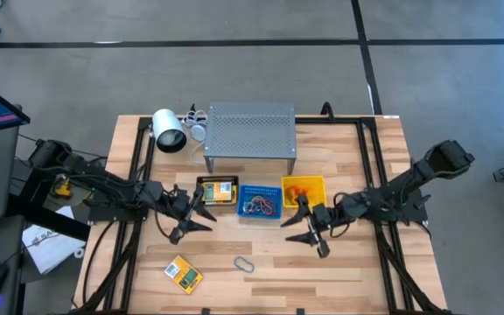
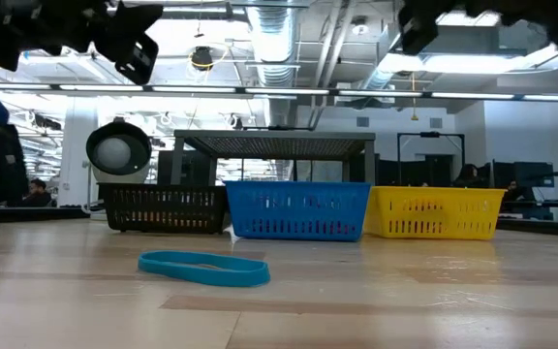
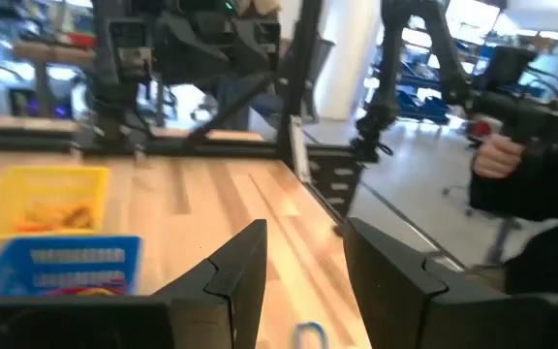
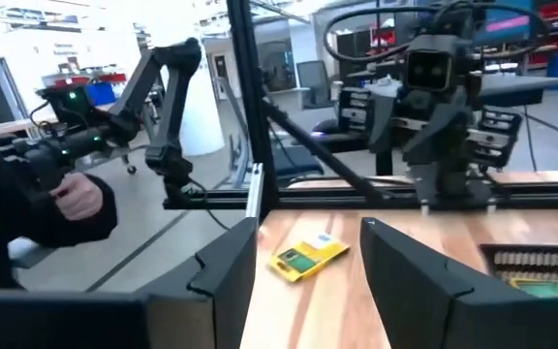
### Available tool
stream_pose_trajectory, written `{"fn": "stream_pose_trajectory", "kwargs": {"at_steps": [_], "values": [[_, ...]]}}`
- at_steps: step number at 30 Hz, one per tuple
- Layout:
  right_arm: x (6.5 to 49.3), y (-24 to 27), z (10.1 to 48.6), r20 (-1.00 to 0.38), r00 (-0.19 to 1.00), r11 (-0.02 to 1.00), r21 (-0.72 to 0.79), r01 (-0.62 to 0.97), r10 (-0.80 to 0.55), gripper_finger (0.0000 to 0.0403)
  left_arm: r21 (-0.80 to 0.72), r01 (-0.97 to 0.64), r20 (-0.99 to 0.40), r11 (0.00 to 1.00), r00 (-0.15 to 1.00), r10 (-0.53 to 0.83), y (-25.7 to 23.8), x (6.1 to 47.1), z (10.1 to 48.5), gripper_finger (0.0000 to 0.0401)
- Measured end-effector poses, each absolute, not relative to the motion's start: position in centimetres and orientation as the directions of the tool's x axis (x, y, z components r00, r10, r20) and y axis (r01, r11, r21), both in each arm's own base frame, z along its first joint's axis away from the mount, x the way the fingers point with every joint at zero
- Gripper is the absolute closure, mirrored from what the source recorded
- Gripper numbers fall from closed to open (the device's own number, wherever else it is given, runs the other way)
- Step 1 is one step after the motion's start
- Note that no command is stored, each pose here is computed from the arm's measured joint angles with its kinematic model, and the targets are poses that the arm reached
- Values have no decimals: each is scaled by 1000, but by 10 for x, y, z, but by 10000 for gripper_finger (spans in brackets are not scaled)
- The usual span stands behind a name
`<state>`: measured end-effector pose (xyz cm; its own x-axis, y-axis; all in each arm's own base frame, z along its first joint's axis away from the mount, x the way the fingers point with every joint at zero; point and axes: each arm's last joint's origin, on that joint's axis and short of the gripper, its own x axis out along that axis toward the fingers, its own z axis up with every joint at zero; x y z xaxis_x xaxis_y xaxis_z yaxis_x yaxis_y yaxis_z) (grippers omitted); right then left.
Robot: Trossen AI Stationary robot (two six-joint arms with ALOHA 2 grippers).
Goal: Pick & Place Office Desk Supplies
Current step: Put the blue rubber band into the blue bin
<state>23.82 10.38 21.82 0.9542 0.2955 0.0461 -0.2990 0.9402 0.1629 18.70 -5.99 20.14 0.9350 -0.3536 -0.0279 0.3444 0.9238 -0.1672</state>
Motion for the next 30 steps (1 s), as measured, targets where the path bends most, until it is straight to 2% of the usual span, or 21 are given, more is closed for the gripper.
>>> {"fn": "stream_pose_trajectory", "kwargs": {"at_steps": [4, 11, 18, 30], "values": [[236, 120, 209, 24, 969, 955, 163, -248, 247, 223, -194, 397, -62, 897, 908, -415, -73, 193, 200, 265], [238, 137, 197, 83, 977, 960, 188, -208, 196, 225, -191, 459, -152, 868, 860, -488, -101, 211, 190, 265], [247, 144, 184, 157, 970, 951, 218, -218, 187, 225, -198, 457, -219, 867, 842, -494, -118, 239, 180, 265], [271, 161, 172, 145, 970, 951, 212, -225, 197, 226, -178, 471, -302, 864, 809, -504, -133, 267, 160, 265]]}}
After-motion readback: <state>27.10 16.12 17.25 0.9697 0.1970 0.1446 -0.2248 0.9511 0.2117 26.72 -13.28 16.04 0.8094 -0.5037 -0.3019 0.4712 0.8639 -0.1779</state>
